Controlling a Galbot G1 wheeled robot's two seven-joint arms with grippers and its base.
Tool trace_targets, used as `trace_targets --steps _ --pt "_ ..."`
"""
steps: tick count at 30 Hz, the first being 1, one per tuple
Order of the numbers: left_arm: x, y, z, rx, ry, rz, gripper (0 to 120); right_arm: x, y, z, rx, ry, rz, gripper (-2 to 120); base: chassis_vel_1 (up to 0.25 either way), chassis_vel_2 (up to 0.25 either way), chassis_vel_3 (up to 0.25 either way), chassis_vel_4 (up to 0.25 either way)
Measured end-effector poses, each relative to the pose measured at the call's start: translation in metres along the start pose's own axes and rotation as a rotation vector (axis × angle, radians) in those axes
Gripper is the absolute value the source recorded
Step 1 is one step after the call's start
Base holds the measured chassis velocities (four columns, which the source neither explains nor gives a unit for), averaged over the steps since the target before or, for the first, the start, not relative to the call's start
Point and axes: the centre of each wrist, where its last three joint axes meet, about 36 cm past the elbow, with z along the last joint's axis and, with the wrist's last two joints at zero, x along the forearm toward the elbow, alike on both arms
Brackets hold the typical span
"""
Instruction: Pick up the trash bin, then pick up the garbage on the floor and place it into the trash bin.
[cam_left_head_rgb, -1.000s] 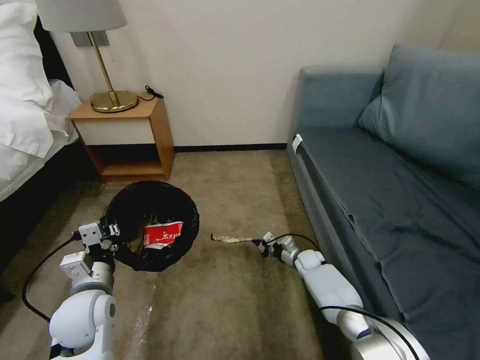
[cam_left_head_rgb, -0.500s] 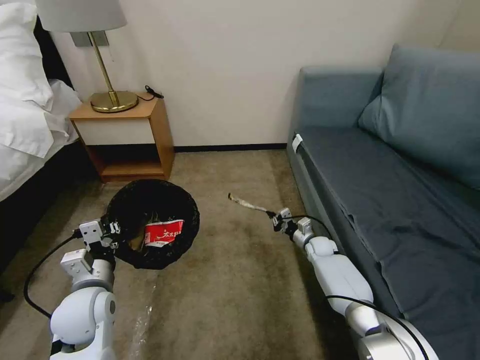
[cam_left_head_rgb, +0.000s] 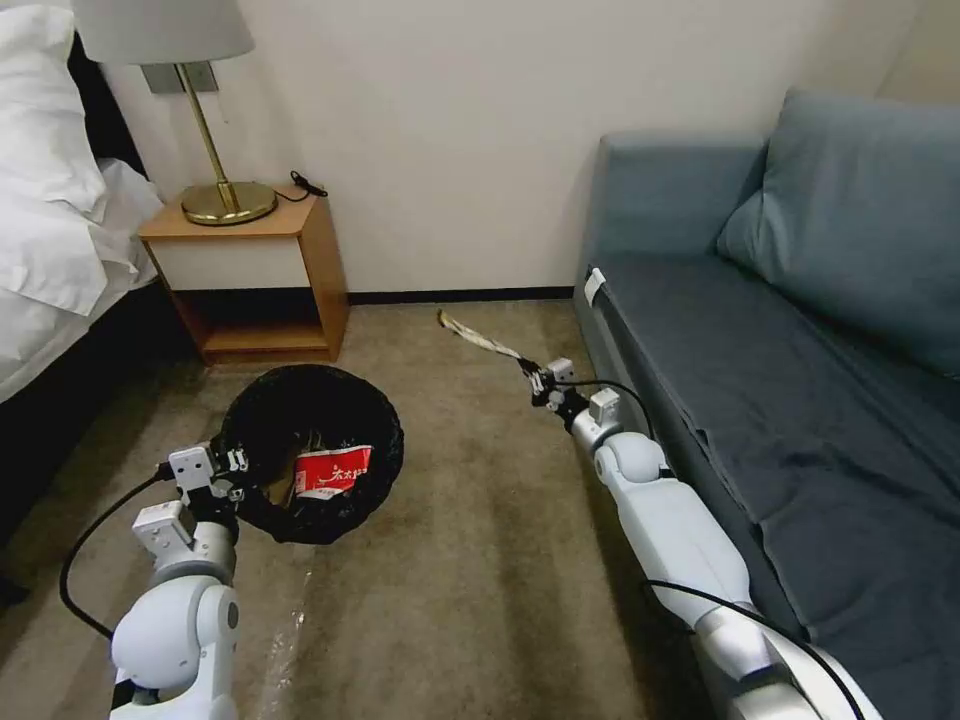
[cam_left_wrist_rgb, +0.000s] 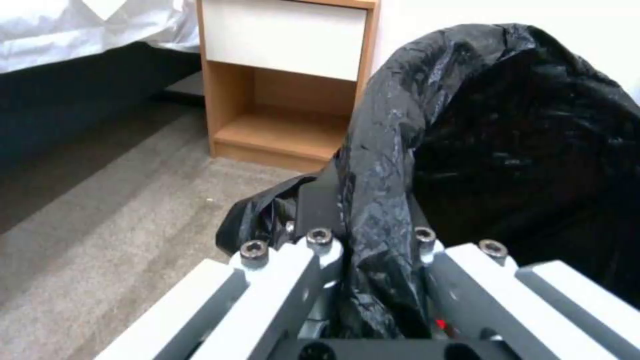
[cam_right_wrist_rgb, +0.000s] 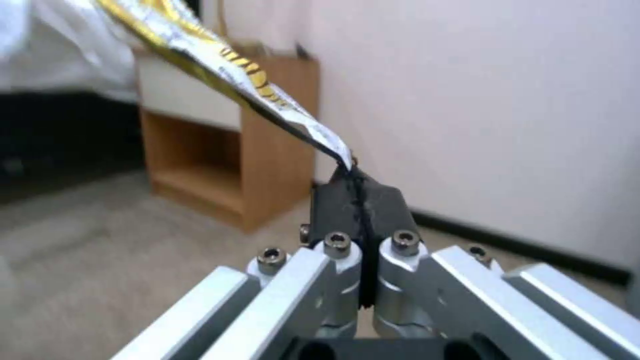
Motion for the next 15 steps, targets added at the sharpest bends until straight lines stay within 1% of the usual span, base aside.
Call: trace_targets --steps 3,7,9,11,12,13,15 --pt "-0.001 0.0 0.002 0.0 0.005 0.0 4 -0.004 0.012 -0.023 0.002 -0.054 -0.015 0 0.0 0.0 0.0 0.0" --pt "-0.002 -0.001 0.003 0.001 0.005 0.0 4 -0.006 0.021 -0.035 0.011 -0.084 -0.031 0 0.0 0.0 0.0 0.0" --pt "-0.003 -0.001 0.002 0.0 0.003 0.001 4 -0.007 0.035 -0.053 0.017 -0.125 -0.05 0 0.0 0.0 0.0 0.0" --pt "-0.003 -0.001 0.002 0.0 0.002 0.001 4 -0.008 0.04 -0.058 0.018 -0.139 -0.055 0 0.0 0.0 0.0 0.0" --pt "-0.004 -0.001 0.001 0.0 -0.001 0.002 4 -0.01 0.056 -0.075 0.018 -0.178 -0.072 0 0.0 0.0 0.0 0.0" --pt "-0.004 -0.001 0.001 0.0 -0.001 0.002 4 -0.01 0.056 -0.075 0.018 -0.178 -0.072 0 0.0 0.0 0.0 0.0" --pt "-0.004 -0.001 0.001 0.001 -0.002 0.002 4 -0.012 0.081 -0.099 0.014 -0.226 -0.102 0 0.0 0.0 0.0 0.0"
